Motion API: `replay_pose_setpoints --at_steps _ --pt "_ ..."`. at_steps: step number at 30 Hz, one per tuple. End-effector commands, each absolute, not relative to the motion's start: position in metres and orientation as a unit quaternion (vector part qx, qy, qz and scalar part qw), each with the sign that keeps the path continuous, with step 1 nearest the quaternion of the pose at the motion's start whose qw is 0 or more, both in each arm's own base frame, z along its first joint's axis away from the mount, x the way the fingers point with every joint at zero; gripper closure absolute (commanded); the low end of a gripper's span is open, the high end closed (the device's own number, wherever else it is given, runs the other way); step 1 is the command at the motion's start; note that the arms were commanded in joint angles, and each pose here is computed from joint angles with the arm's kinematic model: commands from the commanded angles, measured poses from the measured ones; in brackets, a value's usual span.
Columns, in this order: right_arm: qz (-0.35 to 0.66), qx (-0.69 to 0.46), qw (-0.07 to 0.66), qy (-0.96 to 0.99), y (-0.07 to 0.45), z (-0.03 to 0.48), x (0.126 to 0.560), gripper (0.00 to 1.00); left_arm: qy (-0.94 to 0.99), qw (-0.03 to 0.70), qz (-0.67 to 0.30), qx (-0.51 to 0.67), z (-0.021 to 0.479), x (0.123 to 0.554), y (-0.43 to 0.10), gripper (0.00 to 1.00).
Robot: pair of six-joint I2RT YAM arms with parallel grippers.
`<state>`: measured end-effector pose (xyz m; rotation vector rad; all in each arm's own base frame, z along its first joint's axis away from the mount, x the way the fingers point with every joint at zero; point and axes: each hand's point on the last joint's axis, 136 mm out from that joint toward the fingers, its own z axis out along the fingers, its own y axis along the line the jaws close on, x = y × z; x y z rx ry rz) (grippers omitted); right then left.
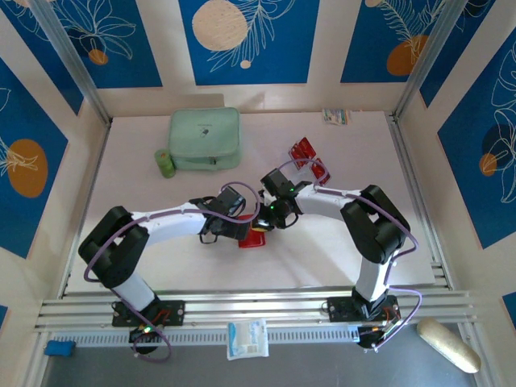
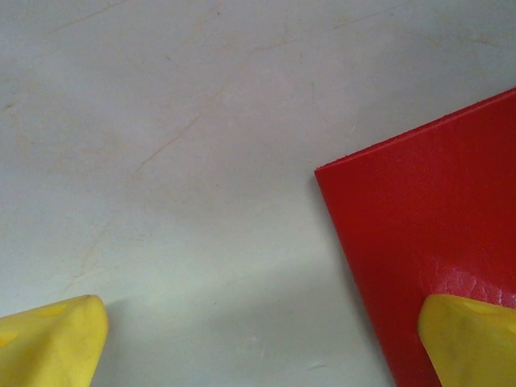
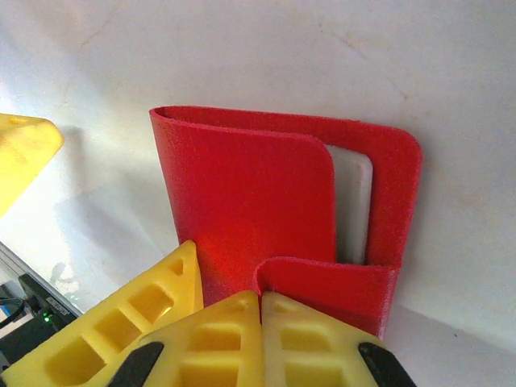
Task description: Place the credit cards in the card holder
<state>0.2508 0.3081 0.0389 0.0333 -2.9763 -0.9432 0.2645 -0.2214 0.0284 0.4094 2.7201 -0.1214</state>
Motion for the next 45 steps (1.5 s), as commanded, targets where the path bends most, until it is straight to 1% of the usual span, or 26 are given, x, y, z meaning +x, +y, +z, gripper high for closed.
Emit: replay_pose_setpoints --at_steps 1,2,3,8,12,17,19,25,26,27,28,30,32,35,39,42,45 --pt "-0.331 0.025 -0.026 -0.943 0.316 0.064 0.26 0.79 0.975 0.159 -0.014 0.157 0.008 0.249 -0.209 0.0" --pt "-0.332 0.025 -0.029 -0.942 0.315 0.067 0.26 0.75 0.975 0.159 -0.014 0.157 0.008 0.249 -0.209 0.0" --pt "-0.333 0.026 -0.033 -0.942 0.314 0.071 0.26 0.74 0.974 0.16 -0.014 0.157 0.009 0.25 -0.209 0.0" --pt "-0.333 0.018 -0.048 -0.942 0.302 0.086 0.261 0.72 0.974 0.167 -0.02 0.153 0.016 0.253 -0.213 0.0" --pt "-0.323 -0.005 -0.058 -0.945 0.278 0.09 0.259 0.69 0.971 0.184 -0.035 0.146 0.033 0.26 -0.219 0.0" --pt "-0.314 -0.043 -0.077 -0.945 0.238 0.094 0.255 0.61 0.965 0.215 -0.055 0.14 0.066 0.271 -0.229 0.0" --pt "-0.309 -0.057 -0.092 -0.945 0.221 0.096 0.253 0.56 0.962 0.231 -0.059 0.136 0.08 0.276 -0.23 0.0" --pt "-0.285 -0.089 -0.17 -0.939 0.164 0.115 0.251 0.32 0.948 0.291 -0.058 0.118 0.125 0.289 -0.22 0.0" --pt "-0.275 -0.093 -0.189 -0.938 0.154 0.12 0.252 0.3 0.945 0.301 -0.057 0.114 0.132 0.291 -0.216 0.0" --pt "-0.263 -0.096 -0.205 -0.938 0.144 0.122 0.253 0.27 0.942 0.315 -0.054 0.106 0.14 0.294 -0.211 0.0" --pt "-0.251 -0.1 -0.218 -0.938 0.135 0.123 0.254 0.26 0.938 0.327 -0.05 0.099 0.147 0.297 -0.205 0.0" --pt "-0.212 -0.118 -0.253 -0.937 0.11 0.125 0.259 0.16 0.93 0.357 -0.039 0.08 0.159 0.302 -0.188 0.0" --pt "-0.185 -0.132 -0.287 -0.931 0.09 0.128 0.264 0.11 0.921 0.383 -0.032 0.063 0.169 0.307 -0.17 0.0" --pt "-0.155 -0.159 -0.356 -0.908 0.061 0.134 0.275 0.0 0.906 0.421 -0.016 0.044 0.176 0.312 -0.141 0.0" --pt "-0.116 -0.17 -0.43 -0.879 0.034 0.14 0.288 0.01 0.886 0.462 0.025 0.013 0.173 0.315 -0.095 0.0" --pt "-0.081 -0.17 -0.468 -0.864 0.019 0.145 0.298 0.01 0.877 0.475 0.067 -0.008 0.165 0.315 -0.063 0.0" --pt "-0.049 -0.171 -0.488 -0.854 0.004 0.146 0.307 0.01 0.862 0.493 0.114 -0.027 0.162 0.316 -0.037 0.0"
